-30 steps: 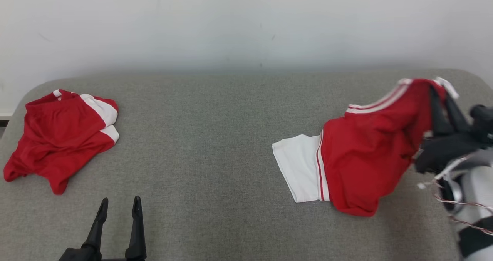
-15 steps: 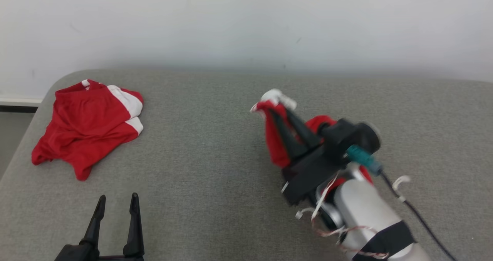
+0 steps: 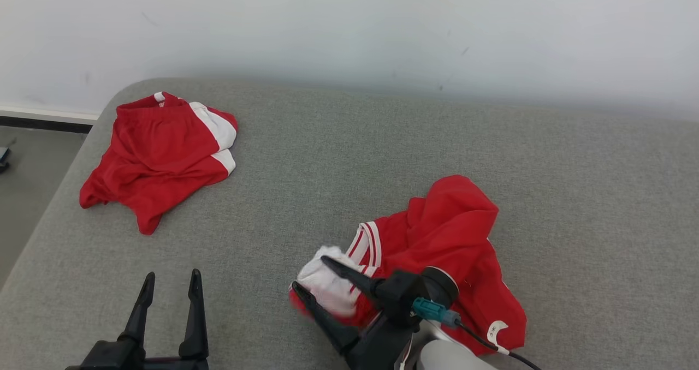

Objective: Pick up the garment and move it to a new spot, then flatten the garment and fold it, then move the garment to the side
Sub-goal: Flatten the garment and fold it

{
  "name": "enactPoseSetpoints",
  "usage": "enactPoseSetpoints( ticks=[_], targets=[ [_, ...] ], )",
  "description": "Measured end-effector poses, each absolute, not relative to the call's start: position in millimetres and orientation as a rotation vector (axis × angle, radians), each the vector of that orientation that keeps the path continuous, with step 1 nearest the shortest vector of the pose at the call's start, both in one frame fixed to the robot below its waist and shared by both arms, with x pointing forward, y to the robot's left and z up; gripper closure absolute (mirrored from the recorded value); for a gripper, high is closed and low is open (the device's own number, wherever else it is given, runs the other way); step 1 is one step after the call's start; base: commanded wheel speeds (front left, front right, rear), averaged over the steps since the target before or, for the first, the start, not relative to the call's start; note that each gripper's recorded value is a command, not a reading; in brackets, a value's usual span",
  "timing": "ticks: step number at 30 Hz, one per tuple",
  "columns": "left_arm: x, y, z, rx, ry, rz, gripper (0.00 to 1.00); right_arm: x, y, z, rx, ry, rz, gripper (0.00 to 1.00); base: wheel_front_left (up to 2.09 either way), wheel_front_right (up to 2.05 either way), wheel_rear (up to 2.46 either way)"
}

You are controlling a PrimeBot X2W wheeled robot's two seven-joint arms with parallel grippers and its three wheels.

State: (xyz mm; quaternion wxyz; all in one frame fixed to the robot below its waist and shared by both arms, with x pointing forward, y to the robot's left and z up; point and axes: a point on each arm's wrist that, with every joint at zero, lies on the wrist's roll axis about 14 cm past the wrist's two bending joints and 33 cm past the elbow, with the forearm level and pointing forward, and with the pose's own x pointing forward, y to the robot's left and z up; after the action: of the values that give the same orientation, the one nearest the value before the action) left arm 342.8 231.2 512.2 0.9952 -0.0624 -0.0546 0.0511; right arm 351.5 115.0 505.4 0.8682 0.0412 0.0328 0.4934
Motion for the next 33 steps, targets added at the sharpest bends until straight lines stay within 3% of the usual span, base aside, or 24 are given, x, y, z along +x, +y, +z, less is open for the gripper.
enactPoseSetpoints(
  ticks=[8,17,26,33],
  targets=[
    [345,230,514,-0.127,-0.115,0.095,0.00,387,86,525,0.072,-0.013,0.906,0.00,0.00,0.00,0.00],
    [351,214,520,-0.120,-0.134,0.042,0.00,422,3,554,0.053,-0.130,0.641,0.00,0.00,0.00,0.00],
    [357,198,525,-0.118,-0.146,-0.008,0.00,407,-90,542,0.061,-0.146,0.384,0.00,0.00,0.00,0.00],
    [358,193,527,-0.117,-0.152,-0.023,0.00,377,-131,520,0.075,-0.102,0.256,0.00,0.00,0.00,0.00]
  ],
)
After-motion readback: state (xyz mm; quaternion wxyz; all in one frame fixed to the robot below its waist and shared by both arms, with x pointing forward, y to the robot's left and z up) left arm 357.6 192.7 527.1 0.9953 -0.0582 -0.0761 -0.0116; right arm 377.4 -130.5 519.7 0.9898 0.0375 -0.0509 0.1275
